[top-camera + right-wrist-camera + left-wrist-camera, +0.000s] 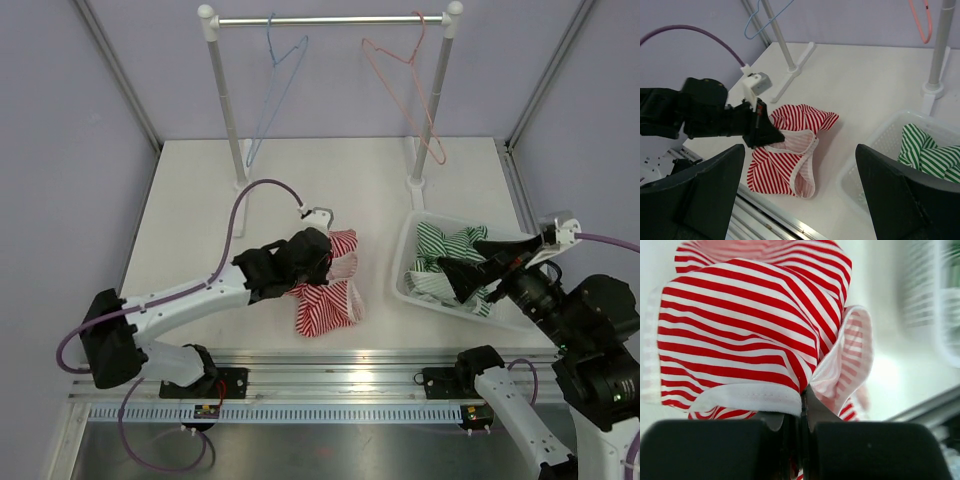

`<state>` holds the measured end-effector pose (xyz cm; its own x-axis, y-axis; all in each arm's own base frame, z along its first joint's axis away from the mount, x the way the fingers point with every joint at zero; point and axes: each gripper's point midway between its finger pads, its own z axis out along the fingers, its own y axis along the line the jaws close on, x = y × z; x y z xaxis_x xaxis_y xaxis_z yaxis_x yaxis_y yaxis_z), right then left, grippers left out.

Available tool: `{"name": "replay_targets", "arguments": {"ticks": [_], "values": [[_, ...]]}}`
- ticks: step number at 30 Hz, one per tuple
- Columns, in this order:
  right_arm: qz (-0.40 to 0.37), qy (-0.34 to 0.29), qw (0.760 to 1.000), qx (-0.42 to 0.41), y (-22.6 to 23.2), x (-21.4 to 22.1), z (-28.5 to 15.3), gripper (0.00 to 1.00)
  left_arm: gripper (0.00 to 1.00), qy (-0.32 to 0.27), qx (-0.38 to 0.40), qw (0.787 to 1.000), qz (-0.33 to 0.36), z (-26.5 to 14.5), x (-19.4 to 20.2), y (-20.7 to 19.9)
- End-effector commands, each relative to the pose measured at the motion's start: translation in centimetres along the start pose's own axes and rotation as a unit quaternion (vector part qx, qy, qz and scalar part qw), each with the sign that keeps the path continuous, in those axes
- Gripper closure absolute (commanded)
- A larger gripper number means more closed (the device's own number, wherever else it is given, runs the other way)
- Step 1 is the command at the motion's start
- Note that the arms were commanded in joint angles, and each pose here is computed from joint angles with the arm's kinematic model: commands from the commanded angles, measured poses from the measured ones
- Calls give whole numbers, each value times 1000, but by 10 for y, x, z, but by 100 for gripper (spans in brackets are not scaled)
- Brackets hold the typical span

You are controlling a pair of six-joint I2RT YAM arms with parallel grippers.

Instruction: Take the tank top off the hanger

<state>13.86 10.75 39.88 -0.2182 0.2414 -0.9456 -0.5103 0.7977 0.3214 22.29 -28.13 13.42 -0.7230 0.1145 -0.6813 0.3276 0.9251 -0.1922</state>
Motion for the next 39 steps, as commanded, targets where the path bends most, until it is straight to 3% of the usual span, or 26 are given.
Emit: {"name": "replay_targets", "arguments": {"ticks": [1, 11, 15, 22, 26, 32, 33, 36, 38, 39], "values": [[-12, -45, 998, 43, -5, -22, -24, 1, 100, -107, 41, 993, -5, -51, -65, -29], [-26, -92, 991, 95, -9, -44, -65, 0, 100, -206, 145, 967, 33, -125, -117, -104], [-30, -148, 983, 107, -4, -59, -98, 1, 100, -230, 179, 955, 48, -136, -135, -132], [-34, -183, 974, 131, -4, -66, -130, 1, 100, -256, 260, 926, 95, -143, -165, -194], [-36, -189, 972, 135, -3, -66, -138, 0, 100, -246, 308, 909, 136, -125, -163, -236], [-36, -186, 974, 127, 0, -64, -141, 1, 100, -277, 351, 877, 176, -105, -175, -284], [-35, -184, 974, 126, 1, -63, -140, 1, 100, -261, 345, 882, 188, -78, -164, -294], [-38, -181, 975, 125, 1, -62, -140, 0, 100, -263, 361, 874, 193, -67, -171, -317], [-39, -180, 975, 127, 0, -61, -142, 1, 100, -242, 358, 878, 205, -34, -158, -329], [-39, -179, 975, 128, 0, -61, -141, 1, 100, -254, 363, 873, 203, -41, -170, -337]]}}
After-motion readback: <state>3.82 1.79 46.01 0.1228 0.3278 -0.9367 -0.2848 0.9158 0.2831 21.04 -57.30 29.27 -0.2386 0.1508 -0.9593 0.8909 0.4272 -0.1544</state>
